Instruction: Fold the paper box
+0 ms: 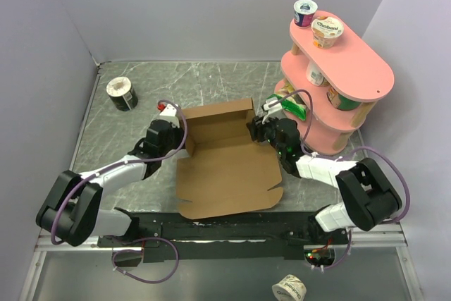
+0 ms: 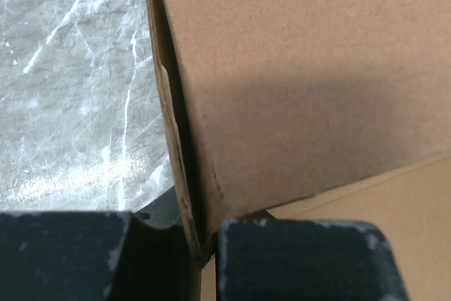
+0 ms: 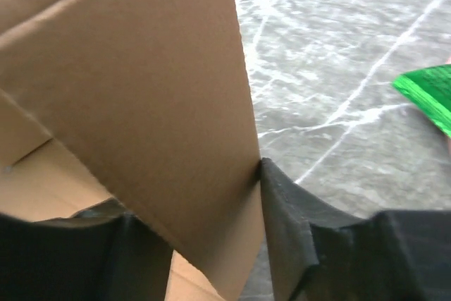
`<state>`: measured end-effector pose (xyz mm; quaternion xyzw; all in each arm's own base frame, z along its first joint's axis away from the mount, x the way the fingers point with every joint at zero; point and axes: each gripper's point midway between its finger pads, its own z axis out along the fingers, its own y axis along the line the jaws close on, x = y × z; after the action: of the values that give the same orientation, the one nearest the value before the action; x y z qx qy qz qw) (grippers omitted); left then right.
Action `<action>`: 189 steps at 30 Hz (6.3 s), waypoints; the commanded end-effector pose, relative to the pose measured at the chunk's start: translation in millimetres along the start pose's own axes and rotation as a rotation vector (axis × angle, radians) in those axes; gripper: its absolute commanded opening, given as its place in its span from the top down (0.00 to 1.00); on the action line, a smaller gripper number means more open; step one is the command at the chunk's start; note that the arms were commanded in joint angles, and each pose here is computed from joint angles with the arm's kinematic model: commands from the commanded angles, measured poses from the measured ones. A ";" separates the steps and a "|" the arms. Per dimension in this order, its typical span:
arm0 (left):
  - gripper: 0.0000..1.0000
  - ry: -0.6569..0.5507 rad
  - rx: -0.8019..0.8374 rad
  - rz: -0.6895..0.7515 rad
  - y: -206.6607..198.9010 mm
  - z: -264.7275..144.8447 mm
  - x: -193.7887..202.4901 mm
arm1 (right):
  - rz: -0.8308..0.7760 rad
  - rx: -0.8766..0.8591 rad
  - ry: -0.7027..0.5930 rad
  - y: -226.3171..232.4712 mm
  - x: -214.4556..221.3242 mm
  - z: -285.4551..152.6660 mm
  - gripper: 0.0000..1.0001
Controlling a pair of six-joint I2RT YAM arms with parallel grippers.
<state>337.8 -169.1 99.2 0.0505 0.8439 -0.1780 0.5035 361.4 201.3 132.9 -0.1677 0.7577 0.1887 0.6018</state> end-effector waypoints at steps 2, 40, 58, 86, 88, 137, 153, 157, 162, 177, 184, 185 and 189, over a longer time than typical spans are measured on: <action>0.98 -0.041 0.047 -0.002 -24.4 -4.0 -11.1 | 0.024 0.115 -0.066 -17.4 -21.6 10.2 0.65; 0.99 -0.108 -0.172 -0.006 -7.8 -30.0 -30.5 | 0.133 0.739 0.030 -105.6 12.1 -36.4 1.00; 0.99 -0.056 0.022 -0.012 -43.8 -26.7 -23.2 | 0.159 0.593 0.009 -78.8 3.9 -23.7 0.71; 0.99 0.371 -0.065 0.143 -23.8 40.5 -9.1 | 0.003 0.009 0.104 23.3 -83.3 -76.0 0.00; 0.98 0.419 -0.020 0.185 -28.2 39.4 -4.9 | -0.035 -0.020 0.150 26.2 -85.3 -79.6 0.00; 0.04 0.127 0.166 0.250 -71.3 47.4 -150.1 | -0.012 -0.159 0.472 8.7 17.5 37.3 0.90; 0.04 -0.476 -0.082 0.037 -15.6 -48.3 -341.8 | 0.373 0.313 0.301 -7.7 21.9 20.8 0.69; 0.04 -0.390 -0.066 0.027 -13.1 -61.3 -311.1 | 0.481 0.315 0.278 10.7 19.0 29.0 0.44; 0.04 -0.368 -0.009 -0.021 -17.6 -94.9 -267.6 | 0.455 0.315 0.233 24.1 -4.7 24.5 0.00; 0.04 -0.067 -0.051 -0.323 47.7 -35.2 -100.9 | 0.522 0.422 0.273 -61.5 15.9 -4.5 0.01; 0.01 0.068 0.067 -0.372 34.1 7.1 -60.3 | 0.501 0.439 0.399 -60.6 50.4 -8.1 0.03; 0.02 0.087 0.090 -0.383 28.7 12.1 -54.3 | 0.502 0.436 0.414 -57.9 55.9 -7.8 0.03; 0.05 0.192 0.144 -0.371 8.5 53.0 -22.3 | 0.481 0.407 0.467 -40.1 69.7 -7.7 0.03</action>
<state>376.9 -134.2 100.1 -0.0899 0.8788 -0.2644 0.3869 368.4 145.2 73.0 0.1147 0.9048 0.1225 0.3915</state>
